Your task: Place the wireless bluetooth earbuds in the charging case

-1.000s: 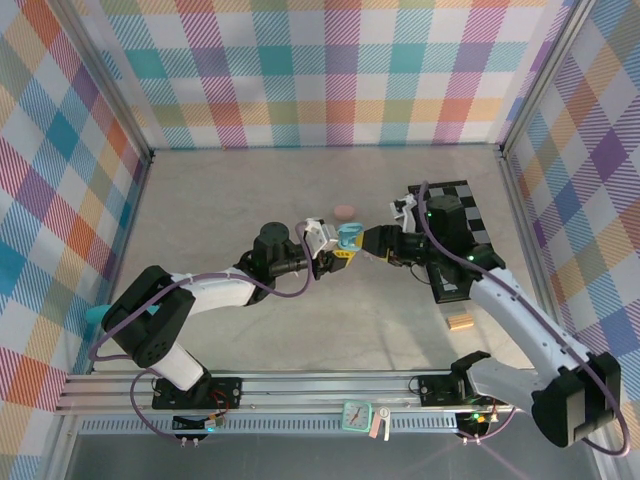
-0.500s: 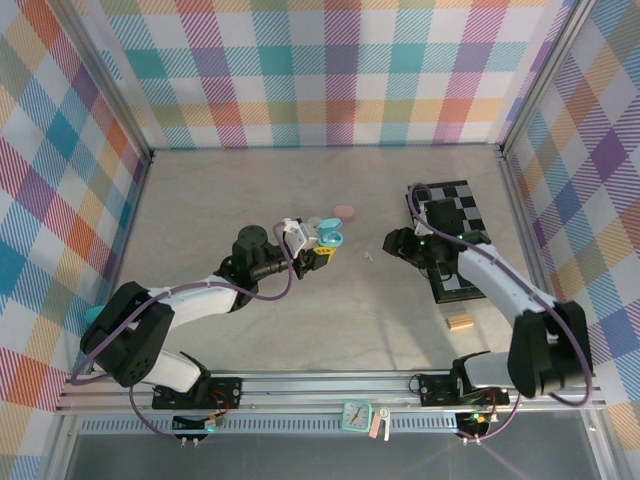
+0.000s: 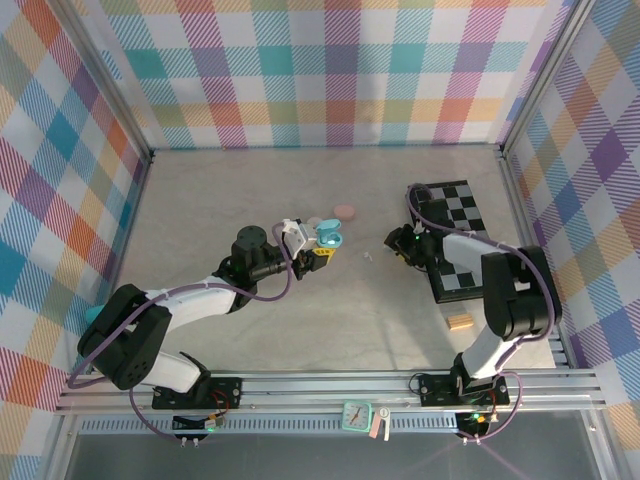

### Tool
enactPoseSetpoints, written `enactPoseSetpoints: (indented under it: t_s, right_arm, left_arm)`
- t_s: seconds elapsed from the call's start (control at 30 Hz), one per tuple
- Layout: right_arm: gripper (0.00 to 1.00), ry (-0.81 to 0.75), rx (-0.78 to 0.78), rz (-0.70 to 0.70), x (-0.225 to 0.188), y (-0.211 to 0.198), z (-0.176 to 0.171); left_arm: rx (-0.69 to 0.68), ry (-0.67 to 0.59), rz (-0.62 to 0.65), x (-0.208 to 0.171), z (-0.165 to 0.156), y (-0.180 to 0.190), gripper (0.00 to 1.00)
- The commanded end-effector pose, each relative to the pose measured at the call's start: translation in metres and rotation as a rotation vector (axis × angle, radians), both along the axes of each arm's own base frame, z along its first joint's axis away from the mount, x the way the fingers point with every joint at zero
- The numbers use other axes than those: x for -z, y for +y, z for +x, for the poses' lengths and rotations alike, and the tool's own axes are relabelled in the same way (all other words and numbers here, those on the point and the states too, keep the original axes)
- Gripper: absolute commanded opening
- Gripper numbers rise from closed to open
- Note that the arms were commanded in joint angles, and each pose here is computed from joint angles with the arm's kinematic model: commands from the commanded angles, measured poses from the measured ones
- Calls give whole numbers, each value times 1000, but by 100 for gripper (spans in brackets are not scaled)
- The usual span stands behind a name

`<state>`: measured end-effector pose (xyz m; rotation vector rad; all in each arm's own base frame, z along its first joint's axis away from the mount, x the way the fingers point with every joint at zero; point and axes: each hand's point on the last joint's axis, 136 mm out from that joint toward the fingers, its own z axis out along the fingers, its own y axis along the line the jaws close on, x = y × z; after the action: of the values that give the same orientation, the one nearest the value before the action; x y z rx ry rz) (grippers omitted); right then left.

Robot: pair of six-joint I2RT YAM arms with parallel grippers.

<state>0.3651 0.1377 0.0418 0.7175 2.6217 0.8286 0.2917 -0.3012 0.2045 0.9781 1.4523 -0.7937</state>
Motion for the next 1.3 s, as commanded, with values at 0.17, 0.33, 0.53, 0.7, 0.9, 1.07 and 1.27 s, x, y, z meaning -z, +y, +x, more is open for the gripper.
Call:
enactPoseSetpoints:
  t_s: [0.17, 0.33, 0.53, 0.7, 0.9, 1.07, 1.27]
  right_arm:
    - [35, -10, 45, 66, 5, 3, 21]
    - [31, -7, 37, 98, 8, 9, 26]
    - [25, 1, 24, 115, 11, 13, 30]
    - [25, 14, 12, 122, 18, 14, 30]
    - [27, 38, -29, 110, 24, 16, 26]
    - [29, 49, -93, 66, 25, 15, 18]
    - [31, 52, -190, -19, 25, 16, 9]
  left_arm:
    - [15, -20, -23, -14, -5, 1, 27]
    - [18, -20, -22, -14, -5, 1, 27]
    - [18, -14, -17, -11, -5, 0, 27]
    - [17, -9, -13, -8, -4, 0, 27]
    - [15, -9, -11, -7, -4, 0, 27]
    - [13, -8, -10, -6, -3, 0, 27]
    - [18, -7, -15, -5, -1, -3, 27]
